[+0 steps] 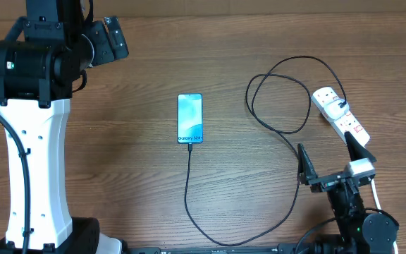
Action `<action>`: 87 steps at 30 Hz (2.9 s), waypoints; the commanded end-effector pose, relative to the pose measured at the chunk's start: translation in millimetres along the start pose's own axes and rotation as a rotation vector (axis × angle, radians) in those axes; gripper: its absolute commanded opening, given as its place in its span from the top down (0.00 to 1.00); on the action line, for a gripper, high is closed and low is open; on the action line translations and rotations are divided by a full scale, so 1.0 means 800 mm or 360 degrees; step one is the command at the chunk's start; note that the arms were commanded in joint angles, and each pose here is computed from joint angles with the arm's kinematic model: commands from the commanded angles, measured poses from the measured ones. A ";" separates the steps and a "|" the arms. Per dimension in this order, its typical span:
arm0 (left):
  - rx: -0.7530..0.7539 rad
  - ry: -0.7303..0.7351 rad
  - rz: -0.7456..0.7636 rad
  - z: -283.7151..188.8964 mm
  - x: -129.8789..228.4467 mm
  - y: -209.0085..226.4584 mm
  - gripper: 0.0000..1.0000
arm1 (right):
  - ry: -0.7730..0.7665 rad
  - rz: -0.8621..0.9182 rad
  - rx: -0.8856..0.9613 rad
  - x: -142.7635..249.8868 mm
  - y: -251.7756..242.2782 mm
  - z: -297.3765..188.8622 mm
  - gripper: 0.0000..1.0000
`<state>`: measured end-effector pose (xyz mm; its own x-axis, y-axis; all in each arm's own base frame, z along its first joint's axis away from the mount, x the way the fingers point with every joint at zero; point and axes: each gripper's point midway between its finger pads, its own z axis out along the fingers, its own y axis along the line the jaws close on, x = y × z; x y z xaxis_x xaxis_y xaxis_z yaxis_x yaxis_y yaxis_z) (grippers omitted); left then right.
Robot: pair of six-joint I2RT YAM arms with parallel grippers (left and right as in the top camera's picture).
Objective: Plug charger to phone and switch on socket
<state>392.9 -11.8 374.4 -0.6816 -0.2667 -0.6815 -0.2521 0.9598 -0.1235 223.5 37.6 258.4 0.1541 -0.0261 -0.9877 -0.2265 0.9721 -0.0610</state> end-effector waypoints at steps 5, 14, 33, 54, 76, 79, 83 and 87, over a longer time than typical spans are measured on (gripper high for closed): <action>-0.0016 -0.0008 -0.0032 -0.001 0.000 0.002 0.01 | -0.0066 0.0057 -0.0017 0.017 0.002 0.006 0.00; -0.0016 -0.0008 -0.0032 -0.001 0.000 0.002 0.00 | -0.0045 0.0065 -0.0031 0.045 0.005 0.010 0.00; -0.0016 -0.0008 -0.0032 -0.001 0.000 0.002 0.00 | 0.0244 0.0163 0.0044 0.109 -0.003 0.007 0.00; -0.0016 -0.0008 -0.0032 -0.001 0.000 0.002 0.01 | 0.0244 0.0211 0.0105 0.109 -0.011 0.007 0.00; -0.0016 -0.0008 -0.0032 -0.001 0.000 0.002 0.00 | 0.0244 0.0211 0.0105 0.109 -0.011 0.007 0.00; -0.0016 -0.0008 -0.0032 -0.001 0.000 0.002 0.00 | 0.0244 0.0211 0.0105 0.109 -0.011 0.007 0.00; -0.0017 -0.0007 -0.0030 -0.001 0.000 0.002 0.00 | 0.0244 0.0211 0.0105 0.109 -0.011 0.007 0.00; -0.0057 0.0107 0.0031 -0.002 0.022 0.010 0.00 | 0.0244 0.0211 0.0105 0.109 -0.011 0.007 0.00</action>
<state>386.6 -11.2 368.7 -0.7049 -0.2637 -0.6585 -0.2556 0.9604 -0.1109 244.0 27.5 175.1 -0.0251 0.0698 -0.9972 -0.1692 0.9829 0.0730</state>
